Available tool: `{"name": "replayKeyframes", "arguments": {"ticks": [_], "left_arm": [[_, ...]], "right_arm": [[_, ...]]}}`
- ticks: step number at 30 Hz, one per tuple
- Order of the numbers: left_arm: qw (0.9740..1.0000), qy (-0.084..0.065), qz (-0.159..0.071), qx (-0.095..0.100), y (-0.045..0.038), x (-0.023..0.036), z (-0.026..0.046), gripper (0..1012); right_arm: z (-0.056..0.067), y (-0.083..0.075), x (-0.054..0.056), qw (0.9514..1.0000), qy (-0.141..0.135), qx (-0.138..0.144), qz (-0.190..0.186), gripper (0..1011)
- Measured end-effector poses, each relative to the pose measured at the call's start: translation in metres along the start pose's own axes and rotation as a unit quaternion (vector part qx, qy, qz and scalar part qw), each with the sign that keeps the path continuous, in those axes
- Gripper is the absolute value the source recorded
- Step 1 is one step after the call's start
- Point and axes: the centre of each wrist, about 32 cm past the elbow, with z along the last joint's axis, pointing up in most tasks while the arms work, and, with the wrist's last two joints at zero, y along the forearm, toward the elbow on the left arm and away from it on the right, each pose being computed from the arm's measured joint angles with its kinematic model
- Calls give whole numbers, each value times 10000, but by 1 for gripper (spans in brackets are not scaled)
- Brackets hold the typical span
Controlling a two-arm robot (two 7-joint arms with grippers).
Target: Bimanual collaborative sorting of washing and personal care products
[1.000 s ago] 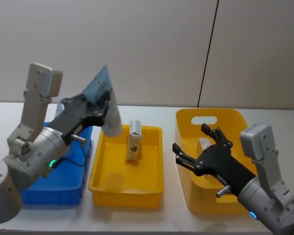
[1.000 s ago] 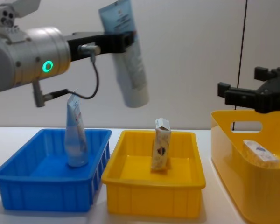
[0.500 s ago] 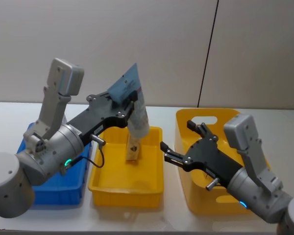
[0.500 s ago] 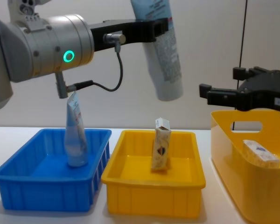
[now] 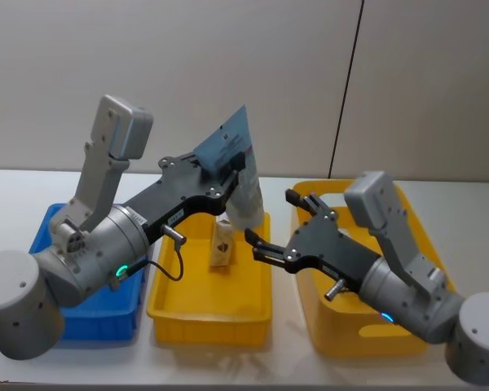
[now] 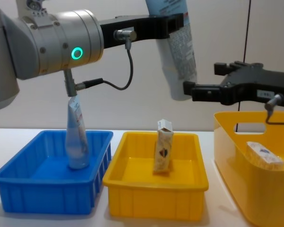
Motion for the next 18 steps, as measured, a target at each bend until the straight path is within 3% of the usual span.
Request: {"name": "replayKeyframes", "arguments": {"ticks": [10, 18], "left_arm": [[10000, -4, -69, -12, -10, -8, 8, 208], [10000, -6, -93, -15, -13, -12, 10, 207]], "right_arm": [[97, 197, 75, 9995, -130, -18, 283, 1004], [171, 343, 127, 9989, -222, -24, 401, 824]]}}
